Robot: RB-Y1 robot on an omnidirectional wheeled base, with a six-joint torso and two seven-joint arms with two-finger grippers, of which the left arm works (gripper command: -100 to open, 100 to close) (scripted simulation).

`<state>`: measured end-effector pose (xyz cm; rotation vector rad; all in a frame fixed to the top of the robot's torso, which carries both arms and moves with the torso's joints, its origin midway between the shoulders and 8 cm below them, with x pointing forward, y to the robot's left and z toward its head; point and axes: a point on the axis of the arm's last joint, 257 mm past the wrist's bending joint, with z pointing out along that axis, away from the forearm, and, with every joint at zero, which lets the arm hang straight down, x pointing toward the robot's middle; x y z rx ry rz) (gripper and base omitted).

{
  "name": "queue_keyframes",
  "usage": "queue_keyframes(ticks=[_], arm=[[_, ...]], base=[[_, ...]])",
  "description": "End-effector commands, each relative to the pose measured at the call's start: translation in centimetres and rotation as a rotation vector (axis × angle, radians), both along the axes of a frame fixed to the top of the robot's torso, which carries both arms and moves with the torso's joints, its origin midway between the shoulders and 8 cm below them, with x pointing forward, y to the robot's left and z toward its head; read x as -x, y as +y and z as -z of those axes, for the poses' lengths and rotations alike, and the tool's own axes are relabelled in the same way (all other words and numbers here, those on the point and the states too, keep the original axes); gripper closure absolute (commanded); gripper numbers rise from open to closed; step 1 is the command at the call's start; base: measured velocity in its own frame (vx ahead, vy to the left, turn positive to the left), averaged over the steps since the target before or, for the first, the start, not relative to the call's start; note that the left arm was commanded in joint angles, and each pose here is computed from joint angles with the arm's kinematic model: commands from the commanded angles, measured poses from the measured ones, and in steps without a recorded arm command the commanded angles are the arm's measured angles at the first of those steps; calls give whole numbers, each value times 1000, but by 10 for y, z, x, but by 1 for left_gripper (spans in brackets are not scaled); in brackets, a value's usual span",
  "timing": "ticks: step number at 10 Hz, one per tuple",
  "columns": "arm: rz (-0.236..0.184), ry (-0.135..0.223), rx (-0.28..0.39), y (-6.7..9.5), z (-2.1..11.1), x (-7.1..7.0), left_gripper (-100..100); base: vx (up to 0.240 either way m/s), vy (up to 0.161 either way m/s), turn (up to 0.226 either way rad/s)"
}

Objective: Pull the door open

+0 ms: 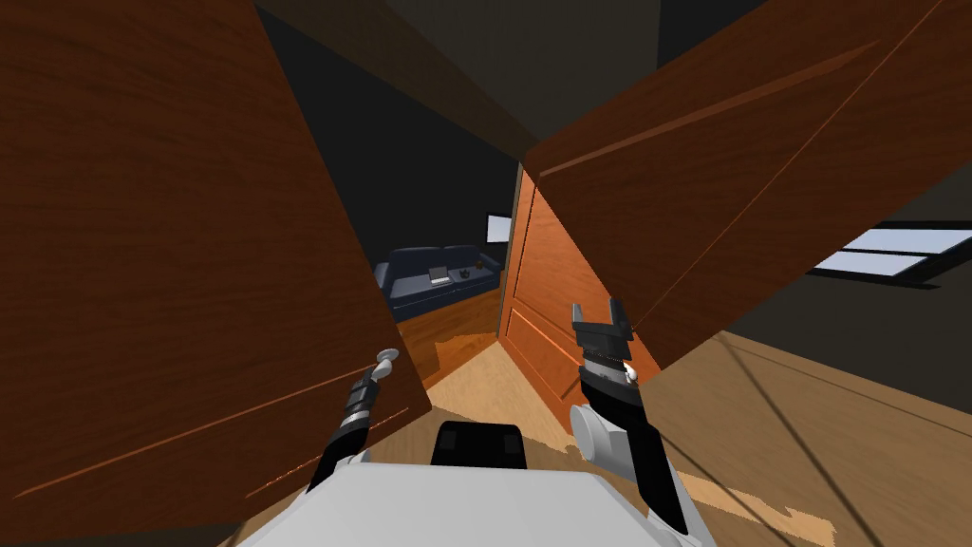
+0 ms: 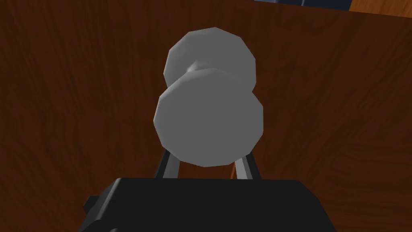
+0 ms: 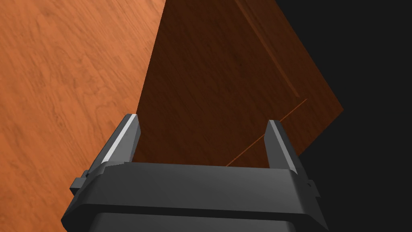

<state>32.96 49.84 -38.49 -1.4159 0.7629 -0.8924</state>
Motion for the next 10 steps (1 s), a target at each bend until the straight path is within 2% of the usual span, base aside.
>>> queue_keyframes(ticks=[1, 3, 5, 6, 10], arm=[[10, -35, 29, -5, -5, -7, 100], [-4, -77, 104, -1, -5, -4, 100], [-10, -108, 158, 1, -5, -3, 100], [-10, -112, 164, 1, -5, -3, 100], [-29, -187, 293, 8, -4, 1, 100]], base=[[-48, 3, -49], [-57, 10, -109], [-55, -4, -62], [-40, -6, -45], [-50, 4, -90]])
